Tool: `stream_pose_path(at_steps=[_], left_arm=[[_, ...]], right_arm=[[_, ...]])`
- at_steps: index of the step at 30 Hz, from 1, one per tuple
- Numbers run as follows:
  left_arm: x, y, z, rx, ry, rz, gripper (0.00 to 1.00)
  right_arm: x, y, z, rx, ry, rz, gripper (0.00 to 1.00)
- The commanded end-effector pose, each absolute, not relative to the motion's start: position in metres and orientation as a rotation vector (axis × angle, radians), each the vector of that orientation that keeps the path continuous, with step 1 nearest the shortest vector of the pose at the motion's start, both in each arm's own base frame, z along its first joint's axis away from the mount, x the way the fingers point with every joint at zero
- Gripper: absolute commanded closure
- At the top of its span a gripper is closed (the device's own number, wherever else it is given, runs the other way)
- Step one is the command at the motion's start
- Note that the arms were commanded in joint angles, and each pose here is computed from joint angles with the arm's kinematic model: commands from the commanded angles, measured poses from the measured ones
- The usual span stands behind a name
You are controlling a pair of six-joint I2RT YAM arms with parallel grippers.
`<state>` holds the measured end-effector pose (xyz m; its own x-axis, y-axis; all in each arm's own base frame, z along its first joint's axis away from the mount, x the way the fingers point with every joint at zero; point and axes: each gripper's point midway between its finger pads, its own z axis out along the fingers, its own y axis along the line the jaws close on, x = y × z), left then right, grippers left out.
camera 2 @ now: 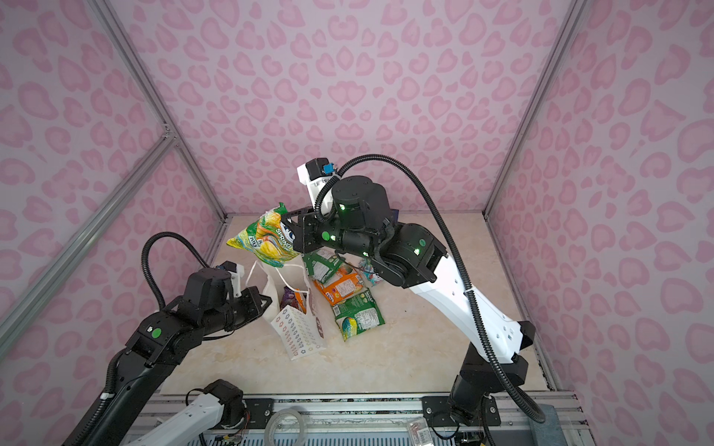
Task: Place the snacks into the paper bag
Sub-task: 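Lift the green packet with the right gripper and carry it toward the bag, then lower the green packet into the bag held by the left gripper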
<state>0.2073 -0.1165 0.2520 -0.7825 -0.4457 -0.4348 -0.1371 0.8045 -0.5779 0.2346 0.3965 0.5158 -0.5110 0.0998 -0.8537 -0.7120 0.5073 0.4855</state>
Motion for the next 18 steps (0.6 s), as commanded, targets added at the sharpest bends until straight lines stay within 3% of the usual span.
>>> stream_pose_path(at_steps=[1,10,18], left_arm=[[0.208,-0.117,0.251,-0.429,2.413,-0.726,0.95],[0.209,-0.119,0.251,-0.427,2.41,-0.734,0.94],[0.209,-0.118,0.252,-0.429,2.407,-0.732,0.94]], right_arm=[[0.231,0.4,0.533,-0.497,1.779,1.17,1.0],[0.22,0.399,0.568,-0.502,1.686,1.192,1.0],[0.233,0.429,0.501,-0.508,1.861,1.156,1.0]])
